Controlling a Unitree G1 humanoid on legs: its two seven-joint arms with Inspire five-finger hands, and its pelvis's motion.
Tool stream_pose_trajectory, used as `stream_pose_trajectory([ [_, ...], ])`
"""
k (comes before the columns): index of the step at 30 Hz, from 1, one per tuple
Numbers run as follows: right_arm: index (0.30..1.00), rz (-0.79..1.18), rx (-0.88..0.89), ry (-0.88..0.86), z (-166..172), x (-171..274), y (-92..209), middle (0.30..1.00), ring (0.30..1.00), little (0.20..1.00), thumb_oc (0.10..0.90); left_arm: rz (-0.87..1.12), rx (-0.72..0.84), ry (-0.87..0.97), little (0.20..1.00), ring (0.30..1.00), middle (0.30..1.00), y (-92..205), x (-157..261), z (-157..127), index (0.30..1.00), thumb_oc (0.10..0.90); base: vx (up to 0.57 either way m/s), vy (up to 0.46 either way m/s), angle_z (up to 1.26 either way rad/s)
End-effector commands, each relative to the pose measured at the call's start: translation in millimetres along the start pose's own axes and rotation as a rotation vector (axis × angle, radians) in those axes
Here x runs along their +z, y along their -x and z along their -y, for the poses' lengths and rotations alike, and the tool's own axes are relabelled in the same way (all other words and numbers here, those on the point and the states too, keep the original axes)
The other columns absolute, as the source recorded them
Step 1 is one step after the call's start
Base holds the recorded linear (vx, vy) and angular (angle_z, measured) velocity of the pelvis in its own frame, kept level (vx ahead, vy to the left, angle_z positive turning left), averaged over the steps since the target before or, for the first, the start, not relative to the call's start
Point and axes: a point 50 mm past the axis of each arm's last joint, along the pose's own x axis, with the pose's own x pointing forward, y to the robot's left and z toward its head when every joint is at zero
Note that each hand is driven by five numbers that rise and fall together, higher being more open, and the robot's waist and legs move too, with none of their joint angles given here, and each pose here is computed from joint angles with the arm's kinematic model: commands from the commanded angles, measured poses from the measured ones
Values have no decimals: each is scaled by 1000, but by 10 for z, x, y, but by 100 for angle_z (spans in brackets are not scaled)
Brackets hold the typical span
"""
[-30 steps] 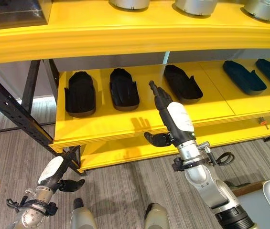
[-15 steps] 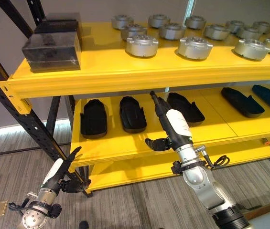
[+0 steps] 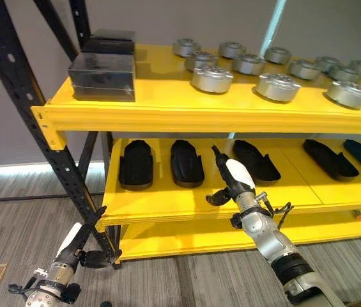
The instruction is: Move parts from the plastic box to the shelf.
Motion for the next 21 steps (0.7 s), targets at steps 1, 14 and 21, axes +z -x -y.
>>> stream_pose_trajectory([
  [1, 1000, 205, -215, -45, 669, 576, -426, 1000, 1000, 1000, 900, 291, 46, 24, 1000, 1000, 1000, -132, 536, -252, 1000, 900, -16, -14, 4],
  [14, 1000, 19, -291, 65, 1137, 444, -748, 1000, 1000, 1000, 900, 327, 0, 53, 1000, 1000, 1000, -243, 628, -239, 1000, 900, -28, -2, 12],
  [21, 1000, 34, -321, 111, 1293, 536, -785, 1000, 1000, 1000, 900, 341, -7, 61, 1000, 1000, 1000, -280, 668, -209, 1000, 900, -32, 8, 7],
])
